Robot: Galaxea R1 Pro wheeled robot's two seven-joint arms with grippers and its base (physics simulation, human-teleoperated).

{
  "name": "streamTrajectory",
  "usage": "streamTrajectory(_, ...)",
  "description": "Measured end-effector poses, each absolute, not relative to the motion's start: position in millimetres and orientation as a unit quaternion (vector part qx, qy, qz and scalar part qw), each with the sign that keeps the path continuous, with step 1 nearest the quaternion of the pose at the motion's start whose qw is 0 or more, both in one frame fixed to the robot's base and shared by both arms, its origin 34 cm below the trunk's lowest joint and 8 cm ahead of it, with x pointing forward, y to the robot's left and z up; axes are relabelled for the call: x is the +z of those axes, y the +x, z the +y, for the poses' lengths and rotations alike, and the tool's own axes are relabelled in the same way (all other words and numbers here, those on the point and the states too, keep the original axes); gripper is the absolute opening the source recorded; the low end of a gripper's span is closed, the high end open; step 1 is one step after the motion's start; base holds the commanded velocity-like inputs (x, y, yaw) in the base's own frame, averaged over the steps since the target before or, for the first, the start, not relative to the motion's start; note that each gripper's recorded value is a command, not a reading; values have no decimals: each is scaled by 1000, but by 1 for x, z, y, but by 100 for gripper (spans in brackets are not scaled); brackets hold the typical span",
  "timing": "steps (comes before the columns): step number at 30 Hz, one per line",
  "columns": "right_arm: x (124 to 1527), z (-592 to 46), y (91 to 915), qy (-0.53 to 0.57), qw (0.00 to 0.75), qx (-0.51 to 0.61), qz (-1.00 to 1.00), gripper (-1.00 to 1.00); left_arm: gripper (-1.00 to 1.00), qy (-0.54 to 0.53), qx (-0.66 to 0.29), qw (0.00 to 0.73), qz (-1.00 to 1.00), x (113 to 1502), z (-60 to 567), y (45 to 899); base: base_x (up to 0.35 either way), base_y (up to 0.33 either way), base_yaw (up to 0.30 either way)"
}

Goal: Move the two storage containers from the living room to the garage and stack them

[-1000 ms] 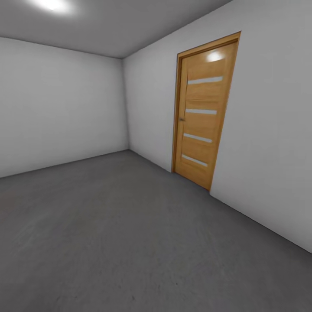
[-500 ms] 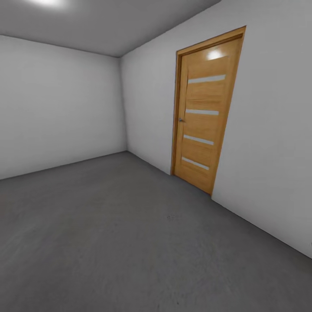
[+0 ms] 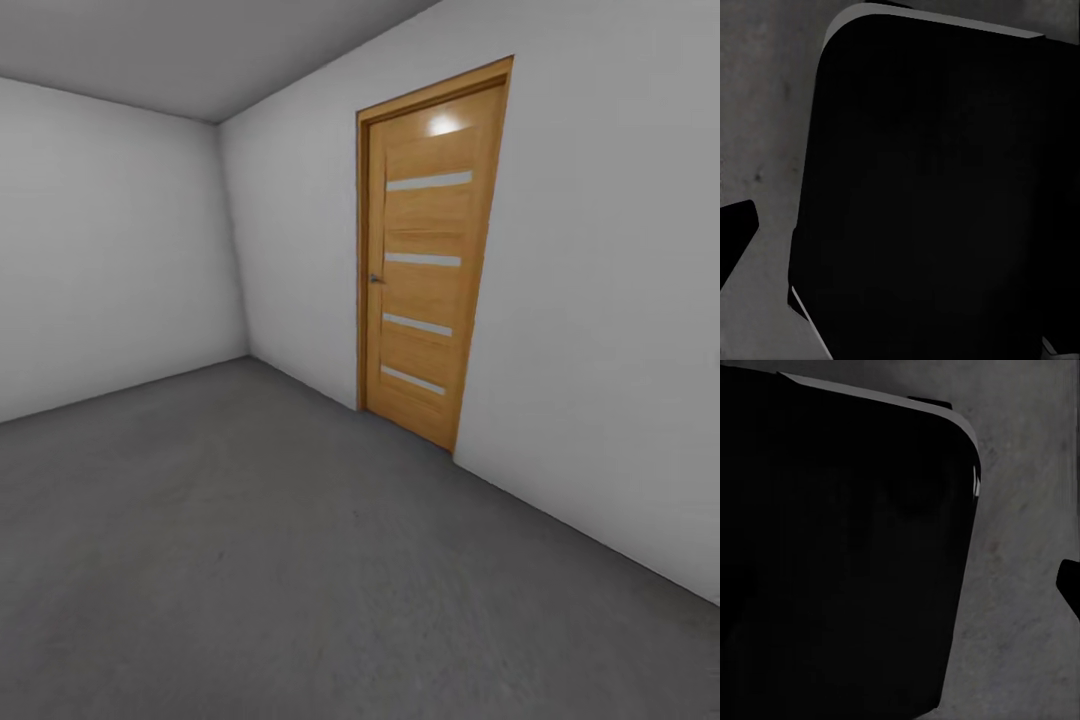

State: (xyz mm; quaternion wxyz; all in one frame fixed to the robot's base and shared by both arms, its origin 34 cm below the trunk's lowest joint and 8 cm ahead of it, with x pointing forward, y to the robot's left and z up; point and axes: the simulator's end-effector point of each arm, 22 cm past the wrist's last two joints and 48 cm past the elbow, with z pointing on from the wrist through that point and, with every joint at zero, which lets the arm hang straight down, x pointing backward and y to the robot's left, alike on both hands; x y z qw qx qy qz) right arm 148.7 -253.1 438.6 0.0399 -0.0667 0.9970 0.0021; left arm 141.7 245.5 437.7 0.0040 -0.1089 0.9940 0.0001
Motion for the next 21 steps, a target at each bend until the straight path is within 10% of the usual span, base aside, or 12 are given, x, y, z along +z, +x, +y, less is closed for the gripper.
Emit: streamTrajectory(21,439,-252,148,-107,38,5,994,100,100,-109,0,4,994,438,246,142,323,2,-72)
